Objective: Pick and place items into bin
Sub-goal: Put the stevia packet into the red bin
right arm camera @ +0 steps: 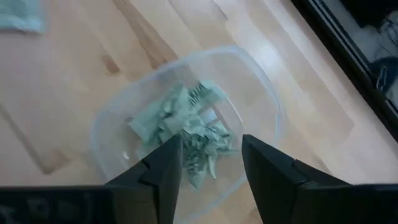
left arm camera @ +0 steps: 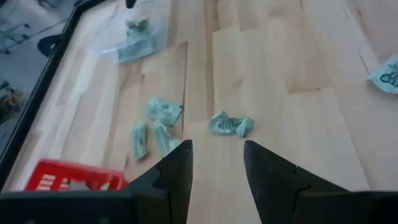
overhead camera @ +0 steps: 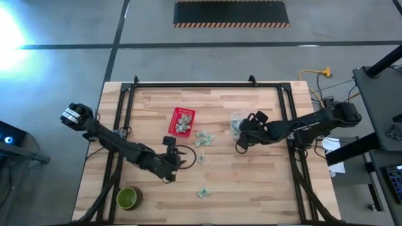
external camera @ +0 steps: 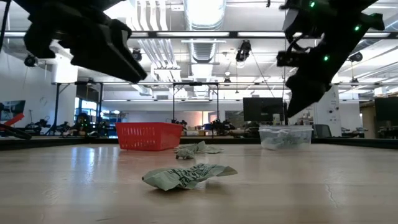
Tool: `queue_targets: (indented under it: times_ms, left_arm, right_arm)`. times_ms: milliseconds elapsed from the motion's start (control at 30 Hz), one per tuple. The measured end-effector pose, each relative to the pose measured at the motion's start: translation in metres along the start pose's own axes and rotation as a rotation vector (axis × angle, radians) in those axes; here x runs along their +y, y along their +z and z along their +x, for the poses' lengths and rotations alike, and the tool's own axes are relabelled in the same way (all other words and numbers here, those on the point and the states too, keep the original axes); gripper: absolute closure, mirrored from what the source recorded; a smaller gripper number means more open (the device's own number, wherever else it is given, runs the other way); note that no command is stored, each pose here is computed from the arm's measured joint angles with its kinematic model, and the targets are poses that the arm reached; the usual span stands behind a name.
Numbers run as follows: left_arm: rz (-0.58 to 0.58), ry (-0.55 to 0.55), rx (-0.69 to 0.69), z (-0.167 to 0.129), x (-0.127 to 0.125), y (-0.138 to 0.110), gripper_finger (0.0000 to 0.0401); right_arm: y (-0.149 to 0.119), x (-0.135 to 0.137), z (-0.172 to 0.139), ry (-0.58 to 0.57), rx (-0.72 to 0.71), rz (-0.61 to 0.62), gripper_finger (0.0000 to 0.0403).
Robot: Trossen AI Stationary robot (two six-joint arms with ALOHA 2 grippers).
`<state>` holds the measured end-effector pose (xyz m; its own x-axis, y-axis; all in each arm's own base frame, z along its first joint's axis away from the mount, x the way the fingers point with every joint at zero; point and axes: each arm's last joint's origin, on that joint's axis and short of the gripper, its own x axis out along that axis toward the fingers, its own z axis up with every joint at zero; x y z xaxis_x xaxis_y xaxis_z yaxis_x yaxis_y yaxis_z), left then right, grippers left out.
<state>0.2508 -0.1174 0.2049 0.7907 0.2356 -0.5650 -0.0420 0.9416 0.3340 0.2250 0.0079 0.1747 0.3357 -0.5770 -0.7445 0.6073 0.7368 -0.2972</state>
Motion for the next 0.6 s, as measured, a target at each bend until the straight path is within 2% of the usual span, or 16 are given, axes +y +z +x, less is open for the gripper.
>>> queue_targets:
  times_ms: [167,300,400,600]
  left_arm:
    - [0.082,-0.084,0.015,0.013,-0.009,-0.004,0.0273]
    - [0.115,-0.069,-0.03,0.033,-0.015,-0.003,0.0273]
    - [0.091,-0.047,-0.045,0.05,-0.016,-0.002,0.0273]
    - [0.067,-0.011,0.008,0.072,-0.011,-0.01,0.0273]
  right_arm:
    - [0.002,0.001,-0.019,0.071,-0.075,-0.009,0.0251]
    - [0.005,0.009,-0.033,0.153,-0.17,-0.049,0.0258]
    - [0.007,0.016,-0.041,0.202,-0.235,-0.103,0.0262]
    - [0.008,0.026,-0.051,0.255,-0.315,-0.2,0.0271]
